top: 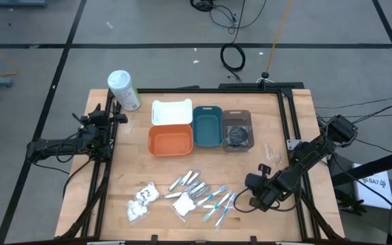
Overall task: Pick & Place Travel size toiletries
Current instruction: Put the black hairbrush into the transparent black bin
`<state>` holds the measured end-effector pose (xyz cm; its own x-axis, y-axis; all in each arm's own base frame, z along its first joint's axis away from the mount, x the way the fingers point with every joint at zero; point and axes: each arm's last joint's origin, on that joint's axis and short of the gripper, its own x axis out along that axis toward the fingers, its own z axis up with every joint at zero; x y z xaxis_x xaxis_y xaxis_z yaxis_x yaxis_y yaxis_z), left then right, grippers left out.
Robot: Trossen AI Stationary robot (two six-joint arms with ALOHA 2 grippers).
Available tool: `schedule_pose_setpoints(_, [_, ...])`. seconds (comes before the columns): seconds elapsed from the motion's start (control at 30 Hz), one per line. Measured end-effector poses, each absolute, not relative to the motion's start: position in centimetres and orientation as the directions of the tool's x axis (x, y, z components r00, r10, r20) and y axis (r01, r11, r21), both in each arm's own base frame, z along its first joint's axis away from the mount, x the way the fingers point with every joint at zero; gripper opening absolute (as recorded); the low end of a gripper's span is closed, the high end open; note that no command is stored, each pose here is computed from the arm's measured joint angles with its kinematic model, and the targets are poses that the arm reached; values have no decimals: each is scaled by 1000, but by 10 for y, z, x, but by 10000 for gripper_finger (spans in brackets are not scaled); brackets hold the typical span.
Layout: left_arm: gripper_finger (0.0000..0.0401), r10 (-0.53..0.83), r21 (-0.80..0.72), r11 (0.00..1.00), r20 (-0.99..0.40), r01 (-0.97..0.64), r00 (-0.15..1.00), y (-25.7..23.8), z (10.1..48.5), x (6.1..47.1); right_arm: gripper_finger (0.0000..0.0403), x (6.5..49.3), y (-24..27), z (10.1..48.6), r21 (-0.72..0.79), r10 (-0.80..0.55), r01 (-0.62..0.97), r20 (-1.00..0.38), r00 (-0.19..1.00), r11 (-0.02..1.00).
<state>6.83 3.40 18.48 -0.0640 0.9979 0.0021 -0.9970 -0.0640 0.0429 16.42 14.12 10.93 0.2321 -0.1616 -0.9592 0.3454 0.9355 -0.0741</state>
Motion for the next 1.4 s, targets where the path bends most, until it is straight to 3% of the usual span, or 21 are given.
schedule_pose_setpoints(0.37, [285,998,43,-64,2,-997,-64,34,185,68,1,172,148,112,-1,-93,280,-945,315,960])
schedule_pose_setpoints(0.63, [285,998,43,-64,2,-997,-64,34,185,68,0,170,143,135,37,-83,261,-897,434,965])
schedule_pose_setpoints(1.0, [285,998,43,-64,2,-997,-64,34,185,68,0,170,138,192,156,5,141,-688,726,978])
schedule_pose_setpoints(1.4, [285,998,43,-64,2,-997,-64,34,185,68,0,173,125,223,84,-39,95,-508,861,992])
